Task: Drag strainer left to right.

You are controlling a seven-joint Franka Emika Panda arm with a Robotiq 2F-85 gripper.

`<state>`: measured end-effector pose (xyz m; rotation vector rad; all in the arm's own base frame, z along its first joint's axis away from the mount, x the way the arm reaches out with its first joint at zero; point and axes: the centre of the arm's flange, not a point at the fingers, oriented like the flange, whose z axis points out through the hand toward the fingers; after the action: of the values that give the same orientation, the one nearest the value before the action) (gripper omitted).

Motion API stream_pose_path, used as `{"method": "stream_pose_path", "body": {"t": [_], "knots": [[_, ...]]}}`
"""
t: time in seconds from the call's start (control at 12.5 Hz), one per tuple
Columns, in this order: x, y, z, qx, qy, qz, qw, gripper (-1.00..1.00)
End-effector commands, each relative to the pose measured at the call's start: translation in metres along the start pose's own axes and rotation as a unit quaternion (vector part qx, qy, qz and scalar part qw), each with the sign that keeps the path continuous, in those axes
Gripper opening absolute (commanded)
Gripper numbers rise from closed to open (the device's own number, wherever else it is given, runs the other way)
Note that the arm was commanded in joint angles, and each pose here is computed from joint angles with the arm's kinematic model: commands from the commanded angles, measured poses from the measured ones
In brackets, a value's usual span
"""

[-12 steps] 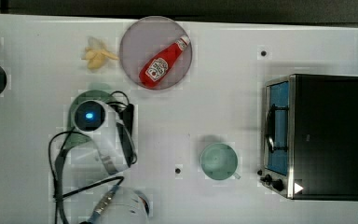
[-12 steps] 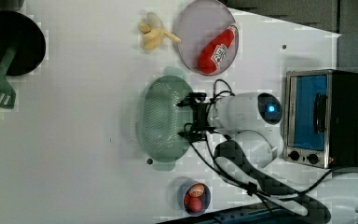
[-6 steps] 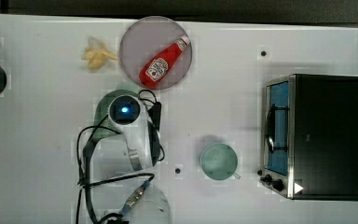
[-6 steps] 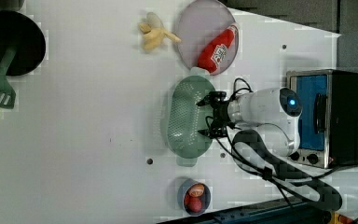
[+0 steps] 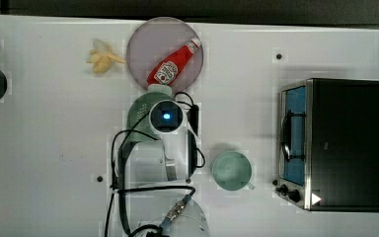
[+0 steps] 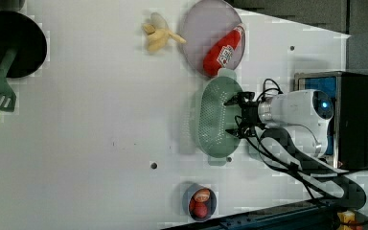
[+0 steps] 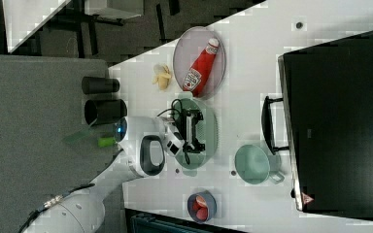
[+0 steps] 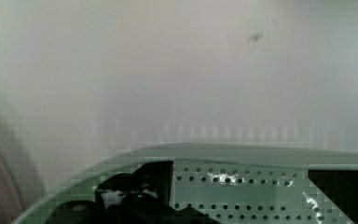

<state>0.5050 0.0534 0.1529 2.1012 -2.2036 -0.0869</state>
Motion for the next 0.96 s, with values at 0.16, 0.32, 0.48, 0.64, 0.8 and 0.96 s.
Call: {"method": "stream_pose_path", "body": {"t": [0.16,0.32,0.48,0.64,0.8,0.96], "knots": [[0.031,-0.005,-0.009,0.005,0.007,-0.031,0.999,1.00],[0.048,-0.006,-0.009,0.004,0.012,-0.037,0.999,1.00],[0.061,-0.007,-0.009,0.005,0.015,-0.052,0.999,1.00],[0.051,-0.014,-0.022,0.031,0.013,-0.102,0.994,1.00],[0.030,-0.018,-0.050,0.057,0.008,-0.133,0.989,1.00],[0.011,-0.017,-0.087,0.079,0.005,-0.187,0.979,1.00]]}}
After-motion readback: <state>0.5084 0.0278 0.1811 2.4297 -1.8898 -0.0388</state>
